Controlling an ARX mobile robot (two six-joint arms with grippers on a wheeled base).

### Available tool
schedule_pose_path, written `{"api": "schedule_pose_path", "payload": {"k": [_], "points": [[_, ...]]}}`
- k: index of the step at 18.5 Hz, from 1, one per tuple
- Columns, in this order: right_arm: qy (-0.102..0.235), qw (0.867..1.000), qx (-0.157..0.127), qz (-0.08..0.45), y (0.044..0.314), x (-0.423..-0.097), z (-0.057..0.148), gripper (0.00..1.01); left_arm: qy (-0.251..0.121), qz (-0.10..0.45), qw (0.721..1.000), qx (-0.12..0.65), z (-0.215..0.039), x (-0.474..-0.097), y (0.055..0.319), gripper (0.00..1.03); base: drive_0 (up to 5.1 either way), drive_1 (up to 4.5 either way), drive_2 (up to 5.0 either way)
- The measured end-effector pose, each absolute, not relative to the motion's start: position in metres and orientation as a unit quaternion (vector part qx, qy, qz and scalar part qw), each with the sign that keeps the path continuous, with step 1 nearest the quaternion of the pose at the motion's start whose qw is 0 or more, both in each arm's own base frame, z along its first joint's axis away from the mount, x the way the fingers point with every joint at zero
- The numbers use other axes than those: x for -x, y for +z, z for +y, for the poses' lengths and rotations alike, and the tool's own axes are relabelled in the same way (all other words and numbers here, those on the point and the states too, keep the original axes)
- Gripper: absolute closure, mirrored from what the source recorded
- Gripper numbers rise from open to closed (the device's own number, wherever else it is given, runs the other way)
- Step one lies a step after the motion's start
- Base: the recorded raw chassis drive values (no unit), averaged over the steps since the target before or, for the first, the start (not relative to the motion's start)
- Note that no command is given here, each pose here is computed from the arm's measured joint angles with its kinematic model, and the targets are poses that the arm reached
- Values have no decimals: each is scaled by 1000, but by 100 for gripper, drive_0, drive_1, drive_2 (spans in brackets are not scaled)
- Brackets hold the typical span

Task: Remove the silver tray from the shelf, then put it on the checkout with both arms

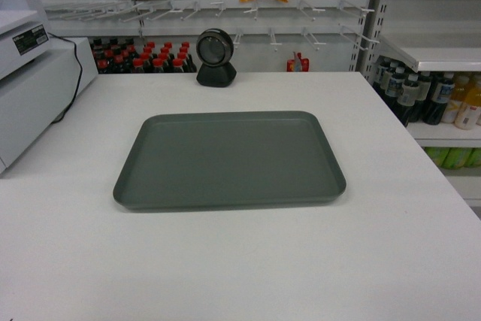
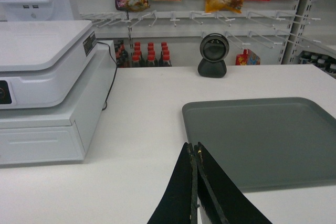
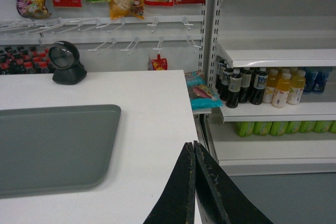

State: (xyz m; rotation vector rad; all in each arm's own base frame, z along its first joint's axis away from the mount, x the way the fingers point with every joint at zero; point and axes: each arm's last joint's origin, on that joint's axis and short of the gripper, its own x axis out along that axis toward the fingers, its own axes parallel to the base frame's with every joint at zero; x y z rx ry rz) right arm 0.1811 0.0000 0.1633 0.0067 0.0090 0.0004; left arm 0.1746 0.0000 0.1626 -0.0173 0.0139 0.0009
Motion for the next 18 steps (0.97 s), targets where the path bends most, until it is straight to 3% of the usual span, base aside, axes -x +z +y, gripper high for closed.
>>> {"api": "schedule_pose_path", "payload": {"k": [8, 18], "points": [[0, 1000, -3, 7, 163, -143, 0, 99, 0, 7, 1000, 8, 0, -140, 164, 102, 0, 0, 0], [0, 1000, -3, -6, 171, -121, 0, 99, 0, -6, 1000, 9, 0, -119, 170, 102, 0, 0, 0]]}}
